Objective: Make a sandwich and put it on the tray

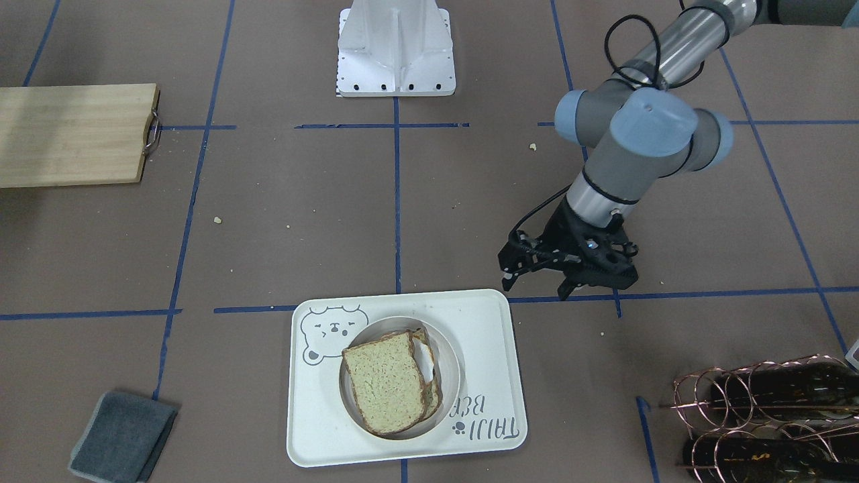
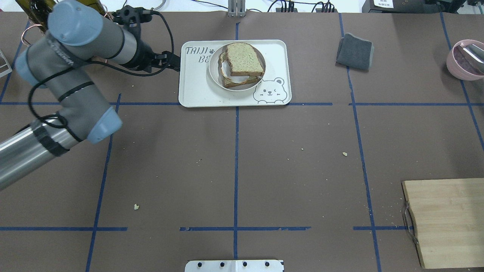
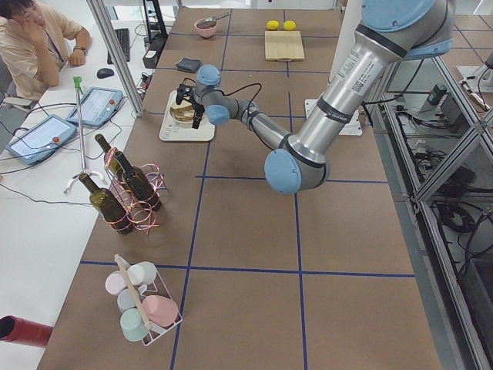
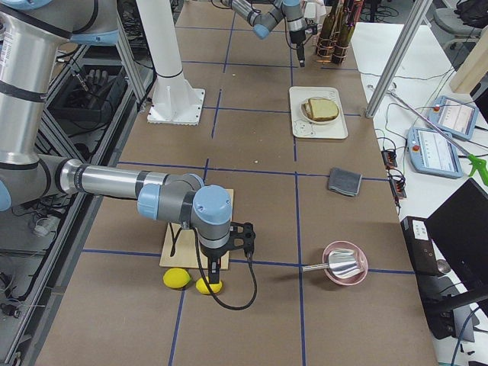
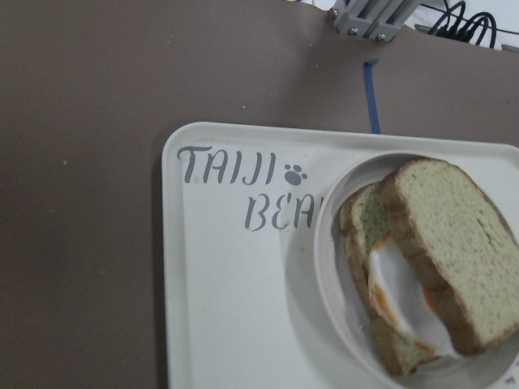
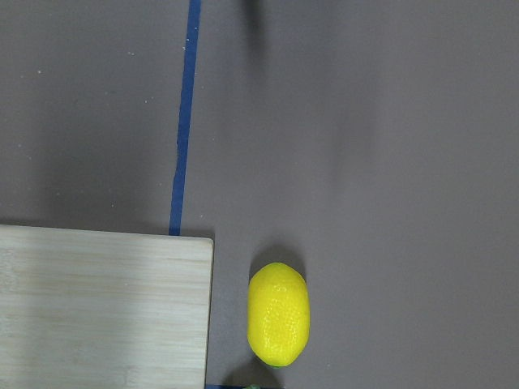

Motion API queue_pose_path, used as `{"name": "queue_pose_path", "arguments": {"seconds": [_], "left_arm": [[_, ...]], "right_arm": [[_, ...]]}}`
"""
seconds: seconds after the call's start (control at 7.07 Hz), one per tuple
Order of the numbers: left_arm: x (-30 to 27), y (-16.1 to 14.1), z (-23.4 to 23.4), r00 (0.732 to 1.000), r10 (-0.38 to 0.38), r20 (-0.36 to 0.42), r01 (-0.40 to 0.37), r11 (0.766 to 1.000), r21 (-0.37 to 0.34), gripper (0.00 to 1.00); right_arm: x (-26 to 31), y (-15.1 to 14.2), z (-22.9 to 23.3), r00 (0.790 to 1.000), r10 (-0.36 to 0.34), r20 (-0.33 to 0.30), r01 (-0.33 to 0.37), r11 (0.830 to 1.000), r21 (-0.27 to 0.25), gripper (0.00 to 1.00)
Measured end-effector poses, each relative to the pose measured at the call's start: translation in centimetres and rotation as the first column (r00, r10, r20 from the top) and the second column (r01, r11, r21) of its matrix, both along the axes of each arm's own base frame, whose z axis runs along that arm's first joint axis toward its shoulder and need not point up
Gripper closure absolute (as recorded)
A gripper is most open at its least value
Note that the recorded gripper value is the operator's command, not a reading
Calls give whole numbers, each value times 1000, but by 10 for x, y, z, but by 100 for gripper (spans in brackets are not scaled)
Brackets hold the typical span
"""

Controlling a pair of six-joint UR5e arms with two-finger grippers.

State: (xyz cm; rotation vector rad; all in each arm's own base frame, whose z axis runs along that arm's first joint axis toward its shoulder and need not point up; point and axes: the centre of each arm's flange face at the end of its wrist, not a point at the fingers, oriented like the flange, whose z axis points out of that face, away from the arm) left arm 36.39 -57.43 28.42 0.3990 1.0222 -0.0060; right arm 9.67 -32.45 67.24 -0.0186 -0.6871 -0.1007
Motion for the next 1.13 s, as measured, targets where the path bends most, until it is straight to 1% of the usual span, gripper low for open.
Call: {"name": "queue_pose_path", "arguments": {"seconds": [0.14, 0.28, 0.42, 0.57, 0.71, 0.85, 0.99, 1.13], "left_arm": [[-61, 26, 23, 995, 53, 88, -60, 995, 78, 0], [-124, 42, 52, 983, 87, 163, -108, 987, 122, 0], [-187, 47, 88, 974, 101, 202, -124, 986, 107, 0], [-246, 50, 129, 962, 123, 243, -144, 987, 68, 0], [-301, 56, 171, 938, 165, 304, -179, 984, 18, 0], [-350, 63, 207, 916, 205, 345, -201, 978, -49, 0], [-386, 72, 238, 900, 247, 359, -216, 968, -124, 0], [-411, 89, 276, 895, 285, 342, -218, 950, -223, 0]], "right_arm": [[0, 0, 0, 1000, 2, 0, -2, 1000, -1, 0], [2, -1, -3, 1000, 10, 1, -10, 1000, 3, 0], [4, -5, -9, 1000, 20, 1, -20, 1000, 15, 0], [5, -10, -19, 1000, 26, 1, -26, 999, 32, 0], [5, -16, -28, 1000, 29, 1, -29, 998, 48, 0], [5, -20, -33, 1000, 31, 5, -31, 998, 58, 0], [5, -21, -35, 999, 31, 10, -32, 998, 63, 0], [5, -21, -35, 999, 31, 13, -32, 997, 64, 0]]}}
